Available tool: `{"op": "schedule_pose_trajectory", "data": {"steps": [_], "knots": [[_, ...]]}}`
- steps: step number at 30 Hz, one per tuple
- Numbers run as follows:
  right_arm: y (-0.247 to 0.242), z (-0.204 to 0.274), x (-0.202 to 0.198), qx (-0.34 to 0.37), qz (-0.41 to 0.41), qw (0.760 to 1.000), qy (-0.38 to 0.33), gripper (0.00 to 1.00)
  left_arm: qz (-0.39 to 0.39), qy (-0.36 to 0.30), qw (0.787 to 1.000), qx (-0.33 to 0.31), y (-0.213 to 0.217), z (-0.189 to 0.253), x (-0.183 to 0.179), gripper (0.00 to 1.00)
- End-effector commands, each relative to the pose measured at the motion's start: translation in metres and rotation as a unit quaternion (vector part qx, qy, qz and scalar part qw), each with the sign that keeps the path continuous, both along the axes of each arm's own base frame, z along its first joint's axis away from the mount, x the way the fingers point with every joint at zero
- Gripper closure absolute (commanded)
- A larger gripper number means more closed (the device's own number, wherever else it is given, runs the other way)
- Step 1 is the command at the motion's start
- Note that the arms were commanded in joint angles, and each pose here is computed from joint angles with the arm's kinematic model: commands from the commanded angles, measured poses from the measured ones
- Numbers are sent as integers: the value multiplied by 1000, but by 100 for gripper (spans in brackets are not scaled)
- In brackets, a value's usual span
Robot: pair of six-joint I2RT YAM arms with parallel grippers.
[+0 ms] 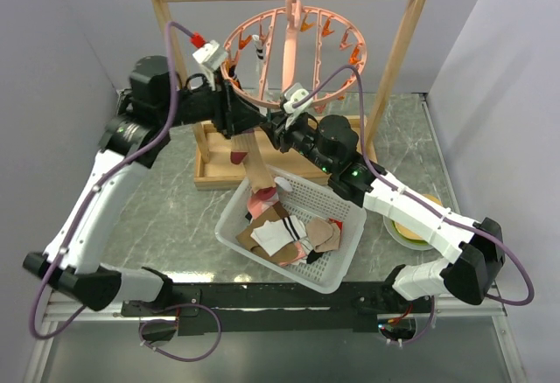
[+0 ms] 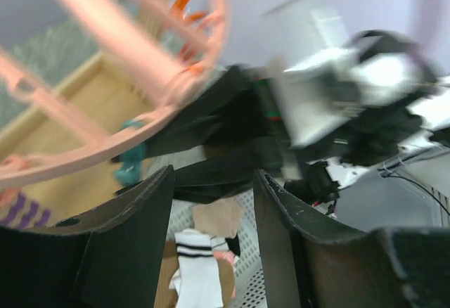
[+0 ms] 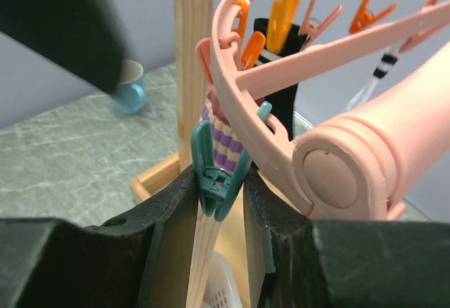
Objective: Clip the socks to the hanger
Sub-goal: Open the clamp at the hanger.
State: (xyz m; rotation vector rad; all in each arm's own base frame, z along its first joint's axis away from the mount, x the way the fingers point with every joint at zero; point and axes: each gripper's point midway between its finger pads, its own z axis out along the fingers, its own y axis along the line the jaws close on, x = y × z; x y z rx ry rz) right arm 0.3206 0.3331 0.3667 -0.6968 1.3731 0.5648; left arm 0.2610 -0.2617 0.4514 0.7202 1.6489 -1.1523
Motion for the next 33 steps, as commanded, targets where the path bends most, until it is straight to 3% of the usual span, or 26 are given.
{"op": "schedule_pose_trajectory", "data": {"steps": [1, 11, 27, 30, 33], "knots": [[-5, 27, -2, 24, -14, 1000, -15, 98, 65, 32, 997, 28, 6, -26, 28, 46], [-2, 27, -6, 32, -1, 999, -6, 97, 110, 34, 993, 24, 12, -35, 41, 48], [7, 25, -11, 32, 20, 999, 11, 95, 110, 43, 993, 10, 0, -37, 61, 50], [8, 24, -12, 32, 23, 999, 16, 94, 112, 40, 993, 15, 0, -39, 64, 48], [8, 24, -12, 32, 23, 999, 16, 94, 117, 37, 992, 18, 1, -40, 66, 39]]}}
